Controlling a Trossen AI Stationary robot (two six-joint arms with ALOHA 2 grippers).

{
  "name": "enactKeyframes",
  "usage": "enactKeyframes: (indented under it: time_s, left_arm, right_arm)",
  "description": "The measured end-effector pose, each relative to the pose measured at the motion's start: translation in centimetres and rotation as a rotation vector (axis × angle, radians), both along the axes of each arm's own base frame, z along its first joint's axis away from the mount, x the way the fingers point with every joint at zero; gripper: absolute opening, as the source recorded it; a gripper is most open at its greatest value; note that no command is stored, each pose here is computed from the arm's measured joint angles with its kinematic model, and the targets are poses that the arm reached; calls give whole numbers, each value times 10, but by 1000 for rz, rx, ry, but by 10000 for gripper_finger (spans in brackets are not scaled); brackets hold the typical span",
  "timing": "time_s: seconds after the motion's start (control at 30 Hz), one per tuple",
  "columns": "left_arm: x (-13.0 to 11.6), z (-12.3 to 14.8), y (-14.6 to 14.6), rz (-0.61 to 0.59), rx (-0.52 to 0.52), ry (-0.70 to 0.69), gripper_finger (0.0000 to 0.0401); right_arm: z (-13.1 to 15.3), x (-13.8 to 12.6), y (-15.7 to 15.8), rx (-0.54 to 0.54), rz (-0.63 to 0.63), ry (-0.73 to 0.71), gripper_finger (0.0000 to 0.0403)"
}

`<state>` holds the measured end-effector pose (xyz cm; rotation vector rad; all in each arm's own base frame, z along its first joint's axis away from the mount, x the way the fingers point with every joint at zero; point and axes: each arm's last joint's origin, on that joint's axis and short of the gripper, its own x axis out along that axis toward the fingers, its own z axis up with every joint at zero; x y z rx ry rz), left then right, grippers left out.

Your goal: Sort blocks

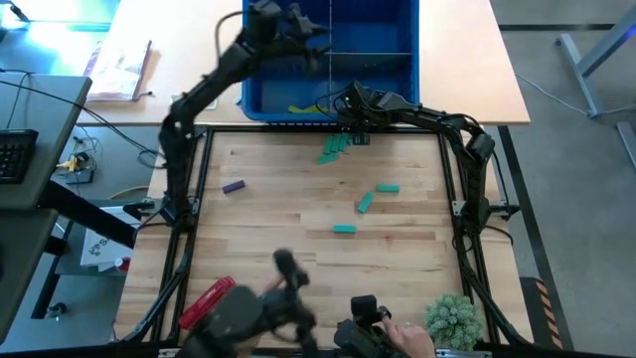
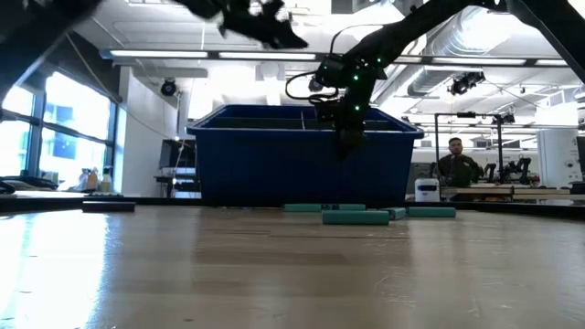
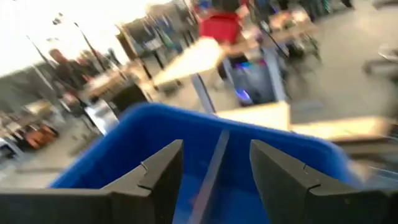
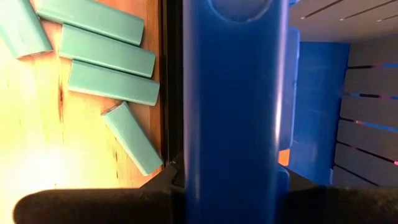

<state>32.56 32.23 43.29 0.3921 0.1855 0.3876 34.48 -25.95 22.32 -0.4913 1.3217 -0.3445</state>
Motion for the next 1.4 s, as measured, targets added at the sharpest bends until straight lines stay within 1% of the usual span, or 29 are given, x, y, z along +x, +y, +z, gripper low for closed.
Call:
enactKeyframes:
  time_s: [0.1,0.2,0.3,0.37,0.4,0.47,0.53,0.6,0.67,0.73,0.83,0.9,1.03,1.17,1.27,1.4]
  left_arm:
    - [-20,13,-32,-26,-91,152,167]
    - [-41,11,-66,-104,-246,353,167]
    - [-56,7,-100,-246,-447,483,167]
    - [-65,6,-124,-369,-551,556,167]
    - [-67,6,-135,-433,-587,590,167]
    - [-68,4,-156,-550,-632,652,167]
    - [-61,2,-173,-636,-628,659,167]
    - [-58,-3,-188,-648,-658,694,167]
    - [-57,-11,-203,-645,-672,766,167]
    - [-57,-23,-216,-617,-695,848,167]
    - [-62,-45,-231,-517,-746,970,167]
    - [-70,-61,-238,-447,-778,1045,167]
    - [-88,-95,-243,-315,-851,1137,167]
    - [-115,-125,-241,-155,-858,1184,167]
    - [-131,-147,-235,-13,-842,1174,167]
    - [-147,-171,-222,199,-856,1160,167]
  right_arm:
    - [0,0,0,-1,1,0,59]
    - [0,0,0,-3,1,-2,59]
    - [0,0,0,-4,1,-2,59]
    - [0,0,0,-4,-1,-4,59]
    - [0,0,0,-4,-5,-6,59]
    - [0,0,0,-4,-10,-9,59]
    - [0,0,0,-8,-18,-9,59]
    - [0,0,-1,-15,-24,-5,59]
    - [0,0,-1,-21,-29,-3,59]
    - [0,1,-1,-23,-30,-3,59]
    - [0,0,-1,-23,-30,-2,59]
    - [0,0,-1,-24,-31,-2,59]
    - [0,0,-1,-24,-32,-1,59]
    - [0,0,-1,-25,-33,-1,59]
    - [0,0,-1,-26,-33,0,59]
    - [0,0,-1,-28,-34,0,59]
